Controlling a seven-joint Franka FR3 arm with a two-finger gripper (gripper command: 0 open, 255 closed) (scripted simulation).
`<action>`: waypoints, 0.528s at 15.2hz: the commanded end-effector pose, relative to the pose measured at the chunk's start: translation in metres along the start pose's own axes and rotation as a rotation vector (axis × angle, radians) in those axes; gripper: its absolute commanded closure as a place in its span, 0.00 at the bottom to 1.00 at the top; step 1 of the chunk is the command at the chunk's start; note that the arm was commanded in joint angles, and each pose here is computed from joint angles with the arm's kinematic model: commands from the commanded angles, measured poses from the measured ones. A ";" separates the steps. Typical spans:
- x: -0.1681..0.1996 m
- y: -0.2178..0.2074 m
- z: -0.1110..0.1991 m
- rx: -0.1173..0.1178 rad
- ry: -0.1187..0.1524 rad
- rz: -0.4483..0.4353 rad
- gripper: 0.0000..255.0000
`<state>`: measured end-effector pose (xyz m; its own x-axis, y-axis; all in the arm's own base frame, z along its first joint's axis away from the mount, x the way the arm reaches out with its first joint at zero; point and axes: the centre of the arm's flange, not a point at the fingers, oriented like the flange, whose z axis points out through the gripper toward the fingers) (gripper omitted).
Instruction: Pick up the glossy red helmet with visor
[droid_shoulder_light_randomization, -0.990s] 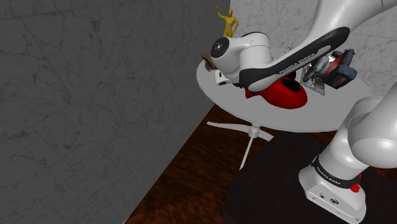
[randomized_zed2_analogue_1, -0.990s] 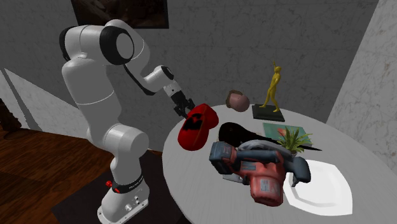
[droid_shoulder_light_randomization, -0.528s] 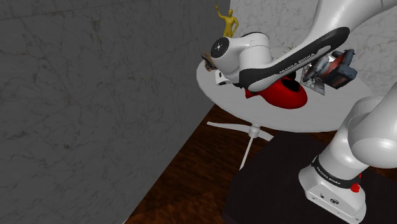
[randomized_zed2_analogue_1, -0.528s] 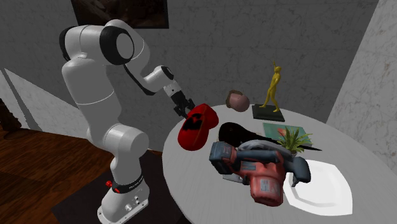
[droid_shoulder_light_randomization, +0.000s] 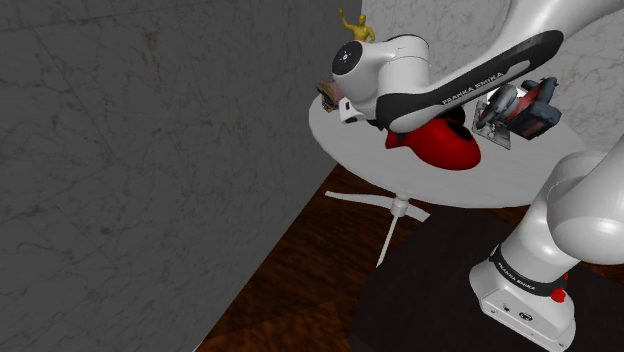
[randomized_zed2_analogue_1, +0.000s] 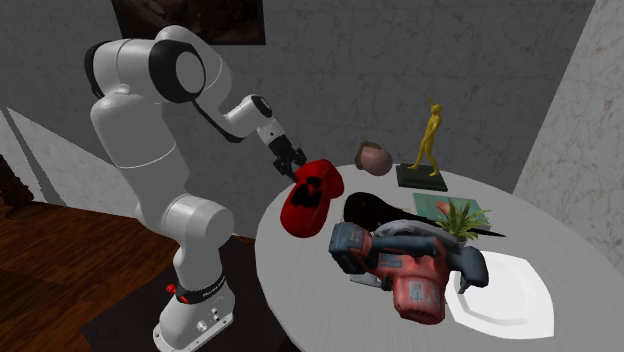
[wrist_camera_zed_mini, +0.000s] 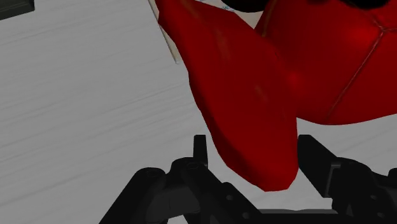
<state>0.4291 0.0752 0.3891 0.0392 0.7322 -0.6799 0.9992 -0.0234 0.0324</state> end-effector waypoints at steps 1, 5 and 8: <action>-0.007 0.000 -0.009 -0.003 0.001 0.001 1.00; -0.021 0.000 -0.025 -0.003 0.001 0.001 1.00; -0.032 0.001 -0.036 -0.003 0.001 0.001 1.00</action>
<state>0.4282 0.0761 0.4308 0.0389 0.7324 -0.6798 0.9992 -0.0231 0.0323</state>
